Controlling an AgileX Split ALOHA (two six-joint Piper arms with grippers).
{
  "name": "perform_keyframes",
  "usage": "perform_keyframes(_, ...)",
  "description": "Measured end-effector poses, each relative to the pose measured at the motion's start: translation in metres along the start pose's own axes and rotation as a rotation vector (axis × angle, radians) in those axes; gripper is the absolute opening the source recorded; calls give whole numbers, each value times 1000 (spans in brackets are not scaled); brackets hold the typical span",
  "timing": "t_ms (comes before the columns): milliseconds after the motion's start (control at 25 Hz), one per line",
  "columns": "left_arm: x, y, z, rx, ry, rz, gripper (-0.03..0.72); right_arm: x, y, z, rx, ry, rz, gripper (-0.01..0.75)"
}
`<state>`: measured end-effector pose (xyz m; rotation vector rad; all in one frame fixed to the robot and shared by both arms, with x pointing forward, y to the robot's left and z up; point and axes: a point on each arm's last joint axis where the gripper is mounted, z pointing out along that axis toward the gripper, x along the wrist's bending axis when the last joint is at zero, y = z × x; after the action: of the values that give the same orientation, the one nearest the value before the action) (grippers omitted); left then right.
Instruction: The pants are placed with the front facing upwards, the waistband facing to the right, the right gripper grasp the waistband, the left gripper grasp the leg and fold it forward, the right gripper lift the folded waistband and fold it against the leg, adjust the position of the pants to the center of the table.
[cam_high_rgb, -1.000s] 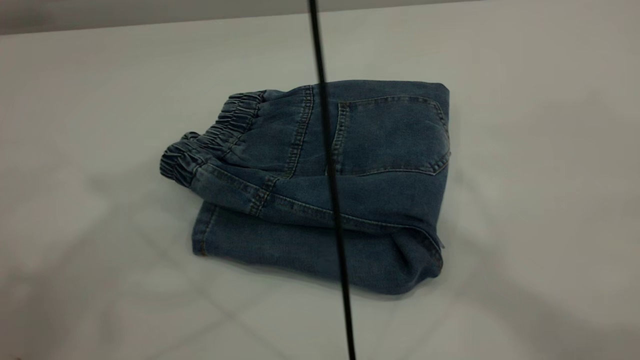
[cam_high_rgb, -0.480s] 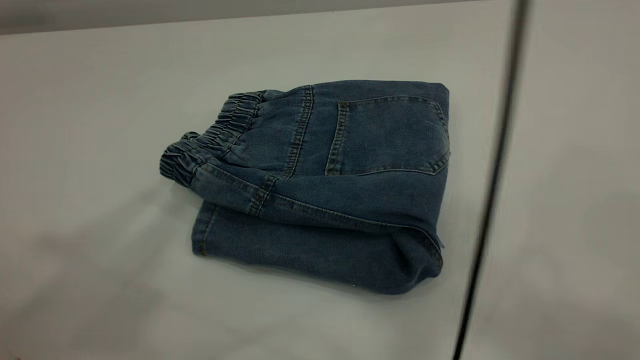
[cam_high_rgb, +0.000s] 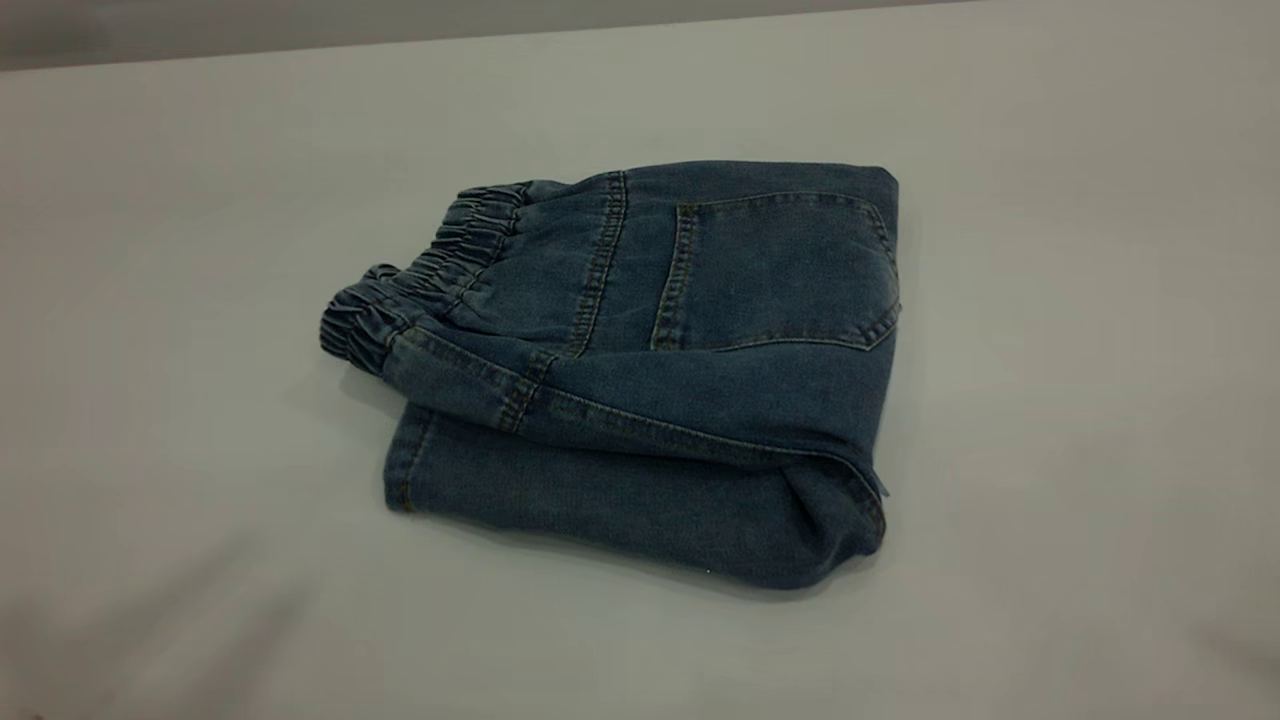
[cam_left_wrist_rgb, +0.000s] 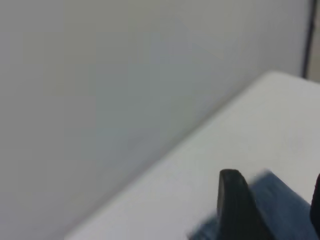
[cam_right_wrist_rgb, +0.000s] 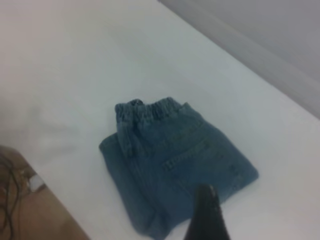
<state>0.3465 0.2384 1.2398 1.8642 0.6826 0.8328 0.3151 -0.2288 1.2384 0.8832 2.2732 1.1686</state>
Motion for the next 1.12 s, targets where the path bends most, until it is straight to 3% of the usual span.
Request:
perform_keyframes(240, -21, -41, -19, 17, -30, -117, 333, 6, -72, -17, -129, 4, 95, 426)
perform_keyframes(640, -57, -120, -58, 78, -43, -225, 333, 19, -185, 17, -45, 37, 186, 426)
perform_keyframes(960, -67, -163, -72, 113, 46, -278, 333, 20, -207, 21, -25, 31, 169, 426)
perform_keyframes(1120, -70, -183, -57, 189, 38, -297, 333, 20, -207, 21, -24, 31, 169, 426)
